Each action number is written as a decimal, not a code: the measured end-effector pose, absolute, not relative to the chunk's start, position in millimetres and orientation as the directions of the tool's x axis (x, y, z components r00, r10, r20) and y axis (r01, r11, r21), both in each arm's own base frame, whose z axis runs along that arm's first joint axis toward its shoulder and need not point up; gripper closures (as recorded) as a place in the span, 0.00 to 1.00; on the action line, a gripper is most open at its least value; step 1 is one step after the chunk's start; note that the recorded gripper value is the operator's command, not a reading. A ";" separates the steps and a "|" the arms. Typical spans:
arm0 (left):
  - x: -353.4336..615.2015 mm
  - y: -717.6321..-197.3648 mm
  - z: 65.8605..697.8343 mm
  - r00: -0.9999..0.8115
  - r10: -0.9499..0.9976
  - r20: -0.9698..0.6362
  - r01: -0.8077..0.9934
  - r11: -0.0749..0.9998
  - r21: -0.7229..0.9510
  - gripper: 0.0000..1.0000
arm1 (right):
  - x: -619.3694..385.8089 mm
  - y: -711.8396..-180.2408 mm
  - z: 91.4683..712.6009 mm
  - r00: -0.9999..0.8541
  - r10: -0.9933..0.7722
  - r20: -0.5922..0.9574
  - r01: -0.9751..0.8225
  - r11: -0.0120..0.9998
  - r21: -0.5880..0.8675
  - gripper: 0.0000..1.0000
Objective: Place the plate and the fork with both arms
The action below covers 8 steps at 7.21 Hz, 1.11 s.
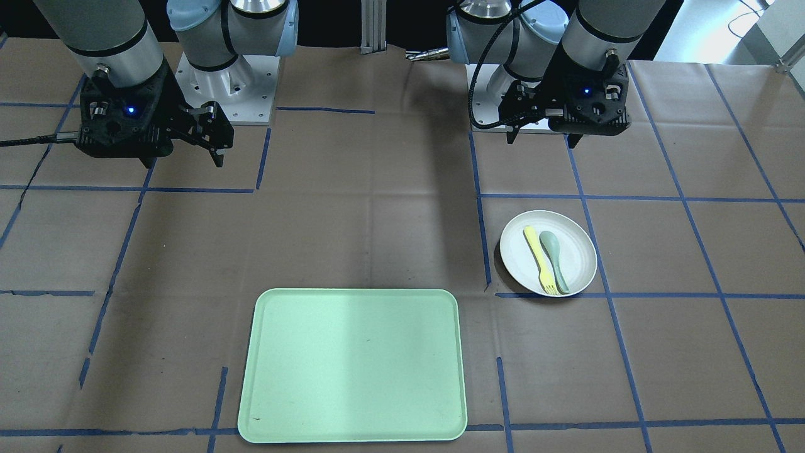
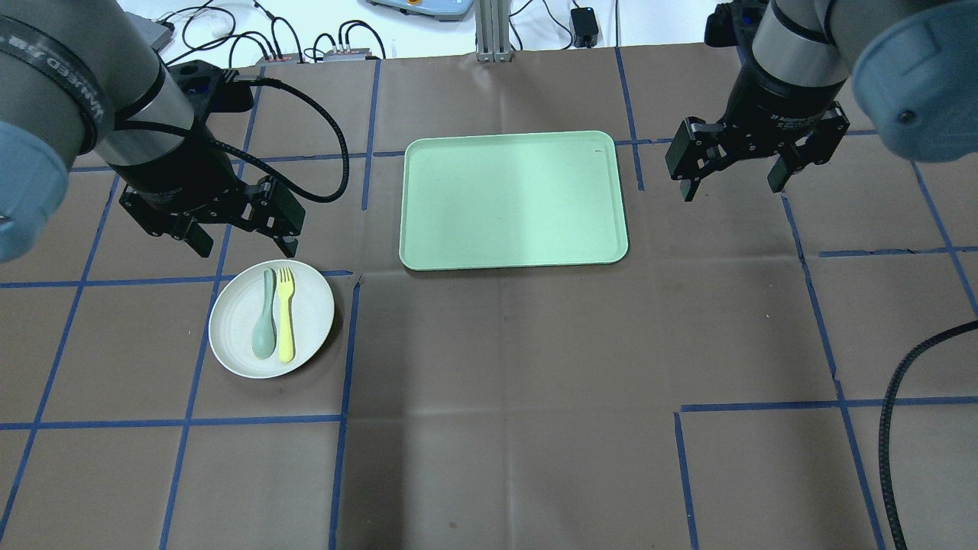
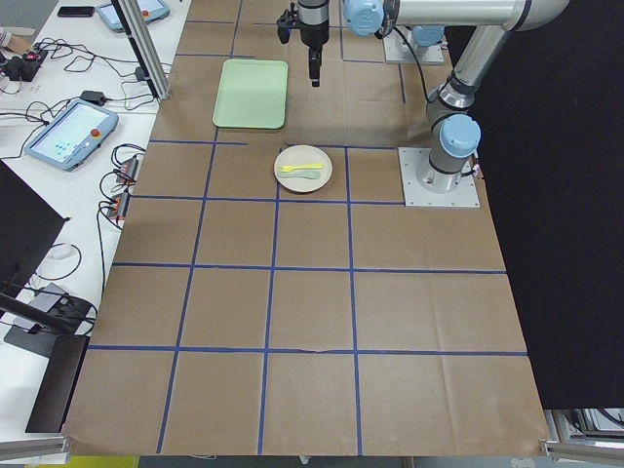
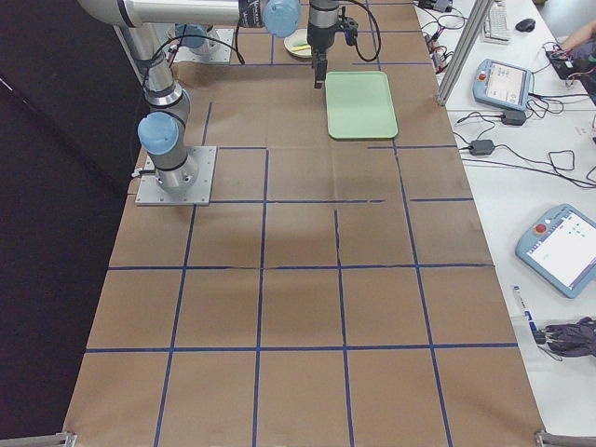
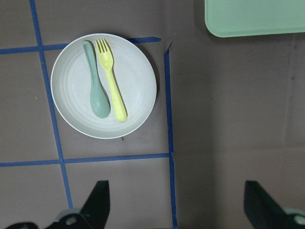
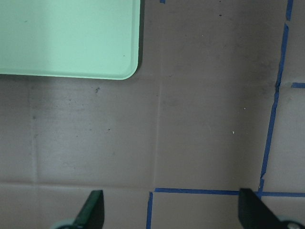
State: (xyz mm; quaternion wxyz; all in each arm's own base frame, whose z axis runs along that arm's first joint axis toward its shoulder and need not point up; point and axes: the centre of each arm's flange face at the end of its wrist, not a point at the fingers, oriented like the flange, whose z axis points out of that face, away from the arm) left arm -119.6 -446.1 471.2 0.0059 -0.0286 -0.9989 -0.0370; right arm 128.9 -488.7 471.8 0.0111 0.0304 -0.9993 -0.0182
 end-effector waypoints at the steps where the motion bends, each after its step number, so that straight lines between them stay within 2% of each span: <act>1: -119.6 -446.0 470.9 -0.998 0.057 0.014 0.057 0.996 0.074 0.00 | 128.9 -488.8 471.7 -0.998 -0.062 0.021 -0.061 0.997 0.037 0.00; 8: -119.0 -449.1 466.2 -0.998 0.057 0.010 0.058 0.994 0.088 0.00 | 129.1 -488.6 473.4 -0.998 -0.059 0.020 -0.058 0.998 0.032 0.00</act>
